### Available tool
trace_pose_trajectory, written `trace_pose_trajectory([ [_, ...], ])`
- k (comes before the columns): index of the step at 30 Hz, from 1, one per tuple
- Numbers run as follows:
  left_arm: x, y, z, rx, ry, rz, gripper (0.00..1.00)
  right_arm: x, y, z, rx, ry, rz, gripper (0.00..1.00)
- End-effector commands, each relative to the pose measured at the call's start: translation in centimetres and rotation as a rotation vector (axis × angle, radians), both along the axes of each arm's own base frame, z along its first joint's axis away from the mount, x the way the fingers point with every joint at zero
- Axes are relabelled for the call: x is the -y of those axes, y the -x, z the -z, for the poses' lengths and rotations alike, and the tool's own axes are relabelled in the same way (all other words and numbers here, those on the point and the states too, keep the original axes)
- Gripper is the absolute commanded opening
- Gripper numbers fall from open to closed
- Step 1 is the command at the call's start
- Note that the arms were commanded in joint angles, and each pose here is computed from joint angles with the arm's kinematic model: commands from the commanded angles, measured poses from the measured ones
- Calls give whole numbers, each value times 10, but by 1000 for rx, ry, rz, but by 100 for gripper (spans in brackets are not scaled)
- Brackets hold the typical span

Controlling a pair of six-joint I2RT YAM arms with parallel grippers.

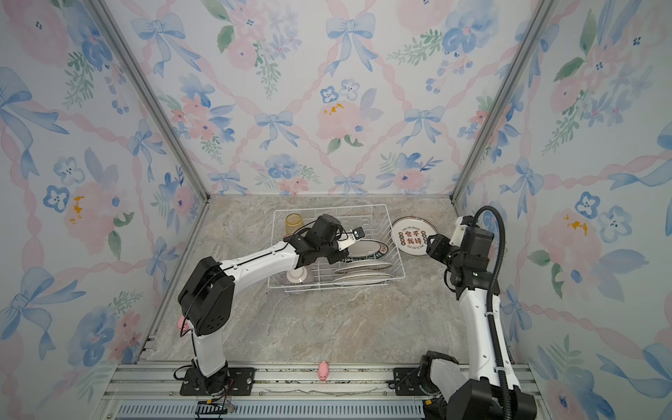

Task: Unload the mixed dishes from the dish rack
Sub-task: 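Close the left gripper on the rim of the green-rimmed plate, then lift the green-rimmed plate with the left gripper while the right gripper approaches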

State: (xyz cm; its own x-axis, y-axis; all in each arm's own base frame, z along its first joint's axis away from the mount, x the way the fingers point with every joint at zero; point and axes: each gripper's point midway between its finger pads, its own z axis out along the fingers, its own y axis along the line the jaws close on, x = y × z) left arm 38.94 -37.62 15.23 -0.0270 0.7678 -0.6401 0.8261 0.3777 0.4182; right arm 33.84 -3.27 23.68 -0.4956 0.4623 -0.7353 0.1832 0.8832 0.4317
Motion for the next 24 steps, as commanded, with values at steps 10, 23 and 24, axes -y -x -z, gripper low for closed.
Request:
trace_pose_trajectory([
  [10,6,-9,-23,-16,74,-3,4,-3,2,-2,6,1,-16,53],
  [23,-4,-8,-110,-50,270,-4,4,-22,-2,-17,76,-34,-109,53],
  [24,-5,-7,-117,-56,291,-5,4,-24,-3,-18,85,-42,-122,53],
])
